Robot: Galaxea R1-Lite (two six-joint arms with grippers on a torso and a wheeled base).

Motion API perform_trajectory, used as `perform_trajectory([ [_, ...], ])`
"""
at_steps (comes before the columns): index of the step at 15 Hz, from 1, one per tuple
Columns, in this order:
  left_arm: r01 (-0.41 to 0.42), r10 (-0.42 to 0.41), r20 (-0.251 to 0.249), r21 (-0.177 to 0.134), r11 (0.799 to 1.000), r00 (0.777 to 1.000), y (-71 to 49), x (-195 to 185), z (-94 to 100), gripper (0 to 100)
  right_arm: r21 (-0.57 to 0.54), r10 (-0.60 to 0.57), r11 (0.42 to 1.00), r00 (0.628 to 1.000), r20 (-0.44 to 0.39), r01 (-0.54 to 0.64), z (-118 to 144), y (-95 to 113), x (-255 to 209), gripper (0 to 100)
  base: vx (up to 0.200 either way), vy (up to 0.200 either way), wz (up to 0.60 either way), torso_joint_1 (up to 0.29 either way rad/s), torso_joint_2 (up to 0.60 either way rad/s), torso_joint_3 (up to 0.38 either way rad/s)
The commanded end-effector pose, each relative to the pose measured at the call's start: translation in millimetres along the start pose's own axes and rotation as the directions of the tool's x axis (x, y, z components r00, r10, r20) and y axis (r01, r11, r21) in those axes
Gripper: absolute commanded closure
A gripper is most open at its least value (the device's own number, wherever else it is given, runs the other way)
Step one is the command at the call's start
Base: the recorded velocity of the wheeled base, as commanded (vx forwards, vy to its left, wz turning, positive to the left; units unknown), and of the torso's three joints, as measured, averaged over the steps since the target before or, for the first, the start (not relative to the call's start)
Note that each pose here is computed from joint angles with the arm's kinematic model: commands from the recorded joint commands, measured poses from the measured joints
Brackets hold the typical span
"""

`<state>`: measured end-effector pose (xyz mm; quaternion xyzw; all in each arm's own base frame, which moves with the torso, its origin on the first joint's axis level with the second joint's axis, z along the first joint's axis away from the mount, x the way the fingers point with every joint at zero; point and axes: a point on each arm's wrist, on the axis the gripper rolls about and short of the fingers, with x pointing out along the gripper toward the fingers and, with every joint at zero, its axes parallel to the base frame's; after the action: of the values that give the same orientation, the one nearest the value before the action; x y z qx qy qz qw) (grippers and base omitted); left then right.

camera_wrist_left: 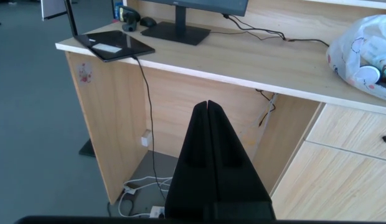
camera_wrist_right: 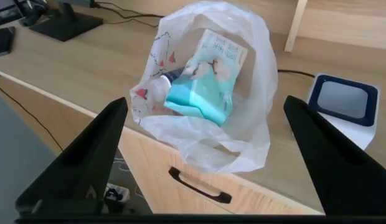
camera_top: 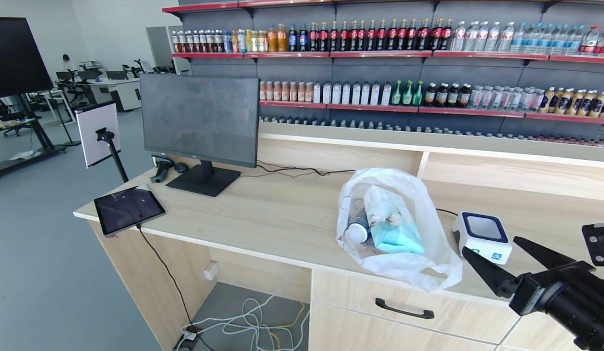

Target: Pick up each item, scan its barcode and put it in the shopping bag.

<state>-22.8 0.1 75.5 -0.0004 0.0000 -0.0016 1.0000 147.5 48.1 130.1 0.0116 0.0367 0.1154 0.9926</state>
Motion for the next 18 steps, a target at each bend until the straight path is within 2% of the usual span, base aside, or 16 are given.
perform_trajectory([
  [1,0.000,0.000,0.000,-0.001,1.000,1.000,0.0,0,0.0,100,-0.014,0.041,0.999,0.999,0.009,-0.040,6,2,-36,0,0.000,0.000,0.00,0.000,0.00,0.000],
  [4,0.000,0.000,0.002,-0.001,1.000,1.000,0.0,0,0.2,100,-0.050,0.079,0.995,0.989,-0.123,-0.086,-10,0,-75,0,0.000,0.000,0.00,0.000,0.00,0.000],
  [5,0.000,0.000,0.000,-0.001,1.000,1.000,0.0,0,0.0,100,-0.050,0.079,0.995,0.989,-0.127,-0.086,-11,0,-76,0,0.000,0.000,0.00,0.000,0.00,0.000],
  [6,0.000,0.000,0.000,-0.001,1.000,1.000,0.0,0,0.0,100,-0.074,0.079,0.993,0.981,-0.179,-0.094,-20,-4,-93,0,0.000,0.000,0.00,0.000,0.00,0.000],
  [8,0.000,0.000,0.002,-0.001,1.000,1.000,0.0,0,0.2,100,-0.108,0.095,0.987,0.971,-0.220,-0.121,-32,-7,-112,0,0.000,0.000,0.00,0.000,0.00,0.000],
  [14,0.000,0.000,0.000,-0.001,1.000,1.000,0.0,0,0.0,100,-0.129,0.095,0.984,0.973,-0.209,-0.124,-58,-16,-148,0,0.000,0.000,0.00,0.000,0.00,0.000],
  [16,0.000,0.000,0.000,-0.001,1.000,1.000,0.0,0,0.0,100,-0.130,0.088,0.985,0.975,-0.206,-0.116,-58,-17,-149,0,0.000,0.000,0.00,0.000,0.00,0.000],
  [17,0.000,0.000,0.000,-0.001,1.000,1.000,0.0,0,0.0,100,-0.125,0.059,0.988,0.975,-0.216,-0.087,-59,-17,-148,0,0.000,0.000,0.00,0.000,0.00,0.000],
  [18,0.000,0.000,0.000,0.001,1.000,1.000,0.0,0,0.0,100,-0.121,-0.111,0.989,0.962,-0.251,0.083,-59,-17,-146,0,0.000,0.000,0.00,0.000,0.00,0.000],
])
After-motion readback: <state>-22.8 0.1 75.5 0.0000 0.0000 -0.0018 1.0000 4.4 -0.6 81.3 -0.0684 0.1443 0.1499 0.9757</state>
